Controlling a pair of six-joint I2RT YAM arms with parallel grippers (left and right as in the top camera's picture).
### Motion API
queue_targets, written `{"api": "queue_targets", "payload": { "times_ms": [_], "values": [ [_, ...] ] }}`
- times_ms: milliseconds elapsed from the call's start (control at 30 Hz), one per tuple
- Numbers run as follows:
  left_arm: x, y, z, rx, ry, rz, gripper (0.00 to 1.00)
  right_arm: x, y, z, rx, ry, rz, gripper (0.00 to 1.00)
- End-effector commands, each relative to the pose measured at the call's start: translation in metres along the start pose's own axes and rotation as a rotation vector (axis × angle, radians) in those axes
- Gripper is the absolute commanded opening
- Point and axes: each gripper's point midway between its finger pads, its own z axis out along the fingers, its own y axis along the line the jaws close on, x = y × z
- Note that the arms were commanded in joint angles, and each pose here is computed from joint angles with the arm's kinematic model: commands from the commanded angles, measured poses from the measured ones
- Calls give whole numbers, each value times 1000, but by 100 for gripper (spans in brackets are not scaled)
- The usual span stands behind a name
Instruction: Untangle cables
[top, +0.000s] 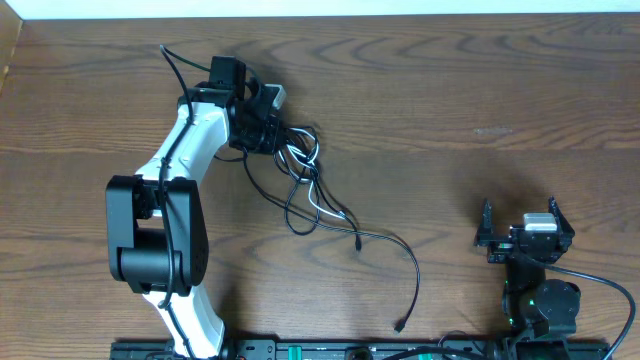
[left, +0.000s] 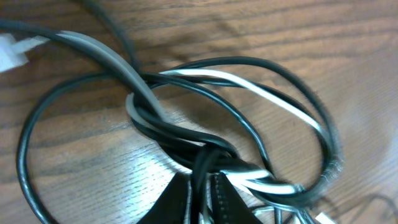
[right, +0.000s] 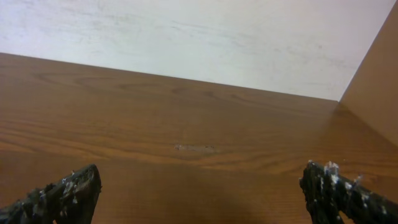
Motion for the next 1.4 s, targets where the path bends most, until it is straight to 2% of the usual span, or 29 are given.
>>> {"api": "queue_targets", "payload": {
  "times_ms": [0, 67, 167, 333, 433, 500, 700, 900, 1000, 1067, 1167, 1367],
  "values": [
    [-1, -7, -9, 14, -15, 27, 41, 0, -1, 0, 4, -1, -7, 99],
    [0, -6, -9, 10, -9, 25, 53, 0, -1, 0, 4, -2, -6, 99],
    [5, 2, -9, -37, 11, 18, 57, -1, -2, 0, 6, -5, -7, 99],
    [7, 3, -9, -46, 20, 15, 58, -3, -1, 0, 2, -15, -6, 99],
    [8, 3, -9, -46, 22, 14, 58, -20, -6, -1, 31, -82, -36, 99],
    [9, 3, -9, -46, 27, 12, 58, -37, -8, -3, 37, -150, -31, 99],
    [12, 1, -10, -36, 41, 5, 58, -120, -20, -32, 82, -499, 6, 99],
    [16, -8, -9, 2, 54, 2, 57, -173, -30, -56, 98, -609, 16, 99],
    [22, -12, -7, 7, 82, 0, 57, -205, -33, -61, 89, -612, 13, 99],
    [24, -15, -6, 8, 91, 6, 57, -233, -25, -55, 21, -578, -9, 99],
    [23, -18, -5, 9, 91, 16, 52, -259, -8, -36, -117, -503, 21, 99],
    [24, -18, -4, 1, 94, 18, 52, -276, 35, 9, -404, -304, 118, 99]
  ]
}}
